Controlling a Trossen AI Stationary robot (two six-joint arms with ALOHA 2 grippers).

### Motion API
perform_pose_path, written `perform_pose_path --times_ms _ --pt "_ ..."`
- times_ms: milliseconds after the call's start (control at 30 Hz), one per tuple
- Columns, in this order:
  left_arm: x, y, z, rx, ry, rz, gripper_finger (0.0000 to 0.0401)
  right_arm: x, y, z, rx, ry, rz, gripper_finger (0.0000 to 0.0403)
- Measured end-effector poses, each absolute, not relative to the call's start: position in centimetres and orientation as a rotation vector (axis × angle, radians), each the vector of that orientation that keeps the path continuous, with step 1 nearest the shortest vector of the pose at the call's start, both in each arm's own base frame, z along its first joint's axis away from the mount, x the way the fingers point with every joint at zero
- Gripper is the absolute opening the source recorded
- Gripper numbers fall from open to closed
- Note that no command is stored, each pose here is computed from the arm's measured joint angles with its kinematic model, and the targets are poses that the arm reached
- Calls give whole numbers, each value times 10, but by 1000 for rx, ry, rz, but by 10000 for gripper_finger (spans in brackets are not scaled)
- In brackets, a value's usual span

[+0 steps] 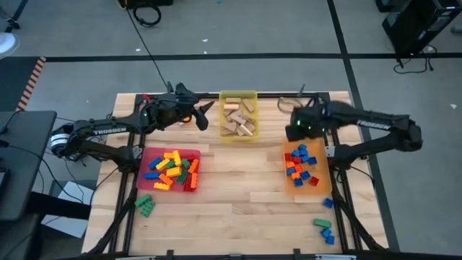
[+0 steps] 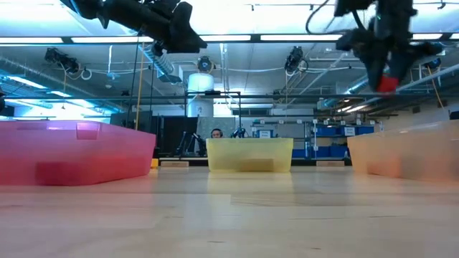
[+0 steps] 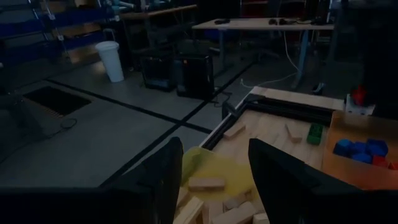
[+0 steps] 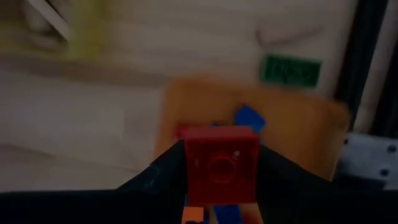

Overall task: Sort blocks by size
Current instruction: Put the 1 stud red game piece into the orange bin, then put the 3 stud green game piece into the pink bin

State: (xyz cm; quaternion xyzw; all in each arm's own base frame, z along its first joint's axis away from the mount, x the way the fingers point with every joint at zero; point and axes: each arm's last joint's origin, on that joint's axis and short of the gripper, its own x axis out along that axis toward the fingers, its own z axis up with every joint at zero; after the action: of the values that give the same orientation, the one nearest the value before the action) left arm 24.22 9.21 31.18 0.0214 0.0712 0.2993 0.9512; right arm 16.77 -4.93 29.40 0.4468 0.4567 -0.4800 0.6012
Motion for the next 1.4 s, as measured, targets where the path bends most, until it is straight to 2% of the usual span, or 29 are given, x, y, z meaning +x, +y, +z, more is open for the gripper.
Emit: perform_pose_path --times_ms 200,333,700,833,1200,1400 --pt "247 79 312 157 174 537 193 167 -27 251 1087 1104 -1048 157" --pt "251 64 318 224 177 560 193 166 -18 236 1091 1142 -1041 164" --pt "256 26 322 204 155 593 193 164 -3 231 997 1171 -1031 251" --pt "255 4 322 211 154 623 193 161 9 232 977 1228 -958 268" --pt "249 -39 322 183 133 592 193 148 80 266 906 1266 -625 254" --pt "247 -48 318 236 180 554 193 134 125 265 833 1319 -436 248"
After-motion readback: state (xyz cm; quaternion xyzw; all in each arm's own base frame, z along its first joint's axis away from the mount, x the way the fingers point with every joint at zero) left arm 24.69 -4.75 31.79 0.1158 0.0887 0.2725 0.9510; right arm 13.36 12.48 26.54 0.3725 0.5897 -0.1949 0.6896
